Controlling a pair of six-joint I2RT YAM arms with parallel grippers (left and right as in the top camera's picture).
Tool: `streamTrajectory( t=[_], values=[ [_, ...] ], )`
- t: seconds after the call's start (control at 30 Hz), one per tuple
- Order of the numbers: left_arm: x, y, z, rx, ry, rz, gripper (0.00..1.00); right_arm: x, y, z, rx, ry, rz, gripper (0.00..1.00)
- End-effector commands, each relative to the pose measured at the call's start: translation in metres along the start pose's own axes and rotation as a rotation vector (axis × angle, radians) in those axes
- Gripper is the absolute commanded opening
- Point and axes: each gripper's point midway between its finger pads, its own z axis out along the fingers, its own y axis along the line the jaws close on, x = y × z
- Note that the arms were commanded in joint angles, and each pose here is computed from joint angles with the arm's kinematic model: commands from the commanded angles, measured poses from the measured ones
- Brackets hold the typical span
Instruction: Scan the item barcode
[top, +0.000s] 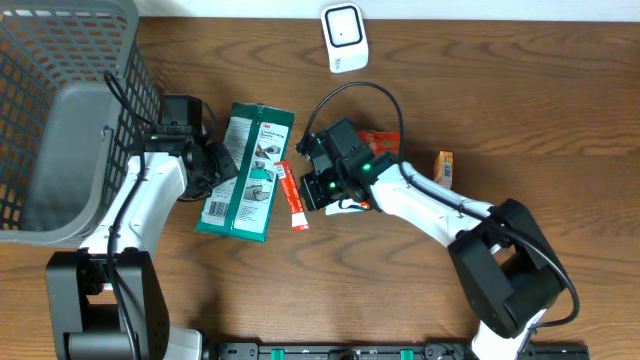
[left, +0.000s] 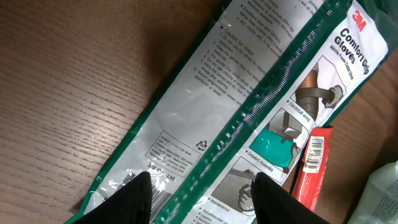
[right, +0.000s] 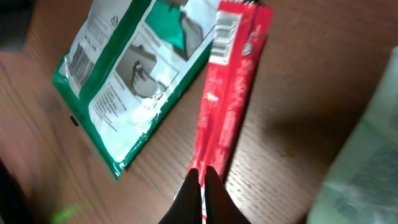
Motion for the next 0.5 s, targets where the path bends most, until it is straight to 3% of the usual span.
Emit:
streamTrajectory(
  t=[0.0, 0.3, 0.47],
  values=[
    [0.004, 0.005, 0.004, -0.014, 0.019, -0.011, 0.53, 0.014, 0.005, 0.019, 0.012, 0.042, -0.011, 0.01],
    [0.005, 0.004, 0.004, -0.012, 0.022, -0.012, 0.53, 0.040, -0.010, 0.053, 0.121, 0.106, -0.035, 0.01],
    [0.005, 0.005, 0.004, -0.012, 0.022, -0.012, 0.53, 0.003, 0.009, 0.022, 0.099, -0.008, -0.066, 0.02]
  ],
)
